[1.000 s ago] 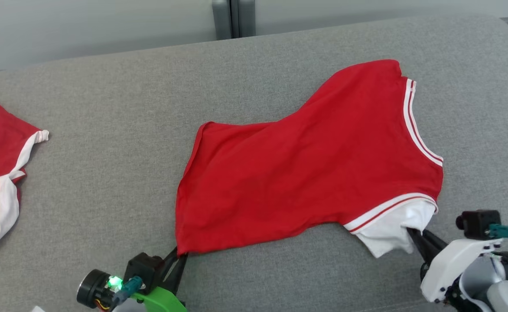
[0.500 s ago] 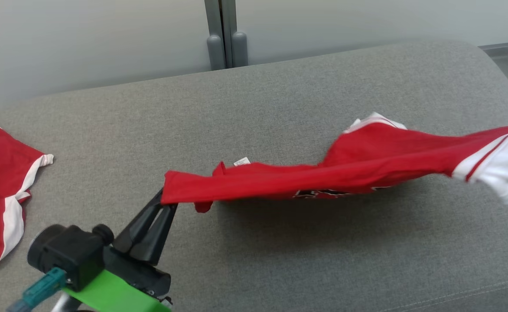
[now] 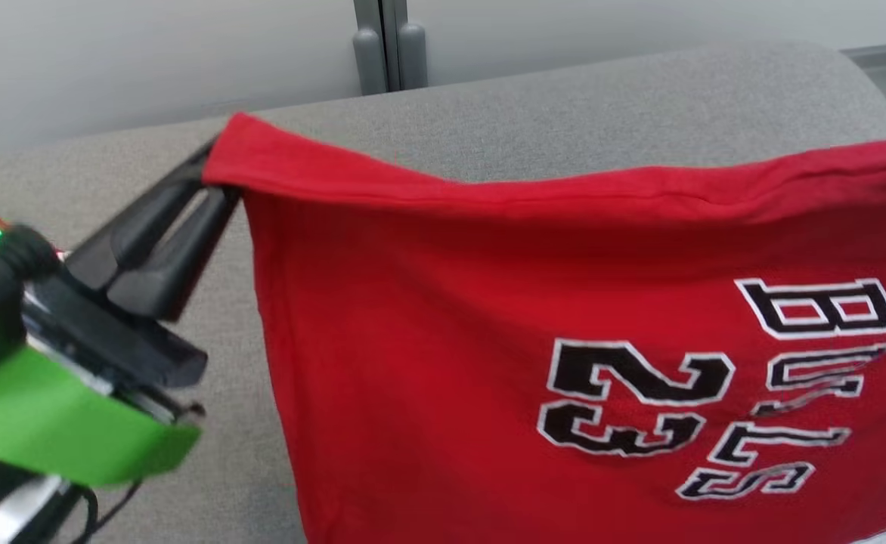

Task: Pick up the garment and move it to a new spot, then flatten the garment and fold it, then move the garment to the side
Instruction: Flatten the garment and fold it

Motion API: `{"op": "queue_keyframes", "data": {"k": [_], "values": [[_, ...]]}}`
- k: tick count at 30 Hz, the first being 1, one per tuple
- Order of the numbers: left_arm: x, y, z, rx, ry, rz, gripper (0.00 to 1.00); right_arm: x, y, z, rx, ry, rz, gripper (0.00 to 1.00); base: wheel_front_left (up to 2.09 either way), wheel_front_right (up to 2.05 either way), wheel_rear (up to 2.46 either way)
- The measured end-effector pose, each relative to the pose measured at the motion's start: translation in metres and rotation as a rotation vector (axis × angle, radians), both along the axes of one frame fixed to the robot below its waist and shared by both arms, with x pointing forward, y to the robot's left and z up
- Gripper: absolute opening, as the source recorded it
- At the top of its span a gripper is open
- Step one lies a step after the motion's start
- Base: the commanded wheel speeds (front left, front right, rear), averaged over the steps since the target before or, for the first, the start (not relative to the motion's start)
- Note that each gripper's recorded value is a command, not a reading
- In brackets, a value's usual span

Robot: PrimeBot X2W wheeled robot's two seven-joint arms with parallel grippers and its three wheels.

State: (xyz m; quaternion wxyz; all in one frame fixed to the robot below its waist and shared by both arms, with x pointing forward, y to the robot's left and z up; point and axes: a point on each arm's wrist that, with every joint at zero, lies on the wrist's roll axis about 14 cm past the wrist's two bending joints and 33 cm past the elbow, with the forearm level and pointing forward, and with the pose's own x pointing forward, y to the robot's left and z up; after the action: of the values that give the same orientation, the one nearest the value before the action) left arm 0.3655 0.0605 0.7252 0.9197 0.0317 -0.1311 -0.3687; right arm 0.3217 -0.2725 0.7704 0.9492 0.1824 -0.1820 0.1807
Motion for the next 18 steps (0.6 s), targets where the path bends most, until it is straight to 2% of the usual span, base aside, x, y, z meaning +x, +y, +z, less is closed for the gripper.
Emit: {"op": "queue_keyframes", "data": {"k": [4,7,9,13,14,16,18], "values": [[0.056,0.017,-0.002,0.024,0.048,0.079,0.00,0.059,0.015,-0.006,-0.017,0.034,0.014,0.00,0.00,0.00,0.00],[0.114,0.041,-0.002,0.040,0.063,0.192,0.00,0.124,0.027,-0.011,0.002,0.075,-0.008,0.00,0.00,0.00,0.00],[0.154,0.050,-0.003,0.039,0.068,0.242,0.00,0.172,0.038,0.000,0.026,0.069,-0.053,0.00,0.00,0.00,0.00],[0.224,0.063,0.009,-0.029,0.033,0.324,0.00,0.238,0.063,0.043,0.054,-0.034,-0.139,0.00,0.00,0.00,0.00],[0.242,0.066,0.014,-0.079,0.019,0.337,0.00,0.252,0.060,0.054,0.072,-0.079,-0.180,0.00,0.00,0.00,0.00],[0.274,0.063,0.008,-0.089,-0.010,0.358,0.00,0.283,0.054,0.054,0.094,-0.109,-0.242,0.00,0.00,0.00,0.00],[0.294,0.056,0.013,-0.145,-0.072,0.352,0.00,0.311,0.055,0.042,0.148,-0.118,-0.236,0.00,0.00,0.00,0.00]]}}
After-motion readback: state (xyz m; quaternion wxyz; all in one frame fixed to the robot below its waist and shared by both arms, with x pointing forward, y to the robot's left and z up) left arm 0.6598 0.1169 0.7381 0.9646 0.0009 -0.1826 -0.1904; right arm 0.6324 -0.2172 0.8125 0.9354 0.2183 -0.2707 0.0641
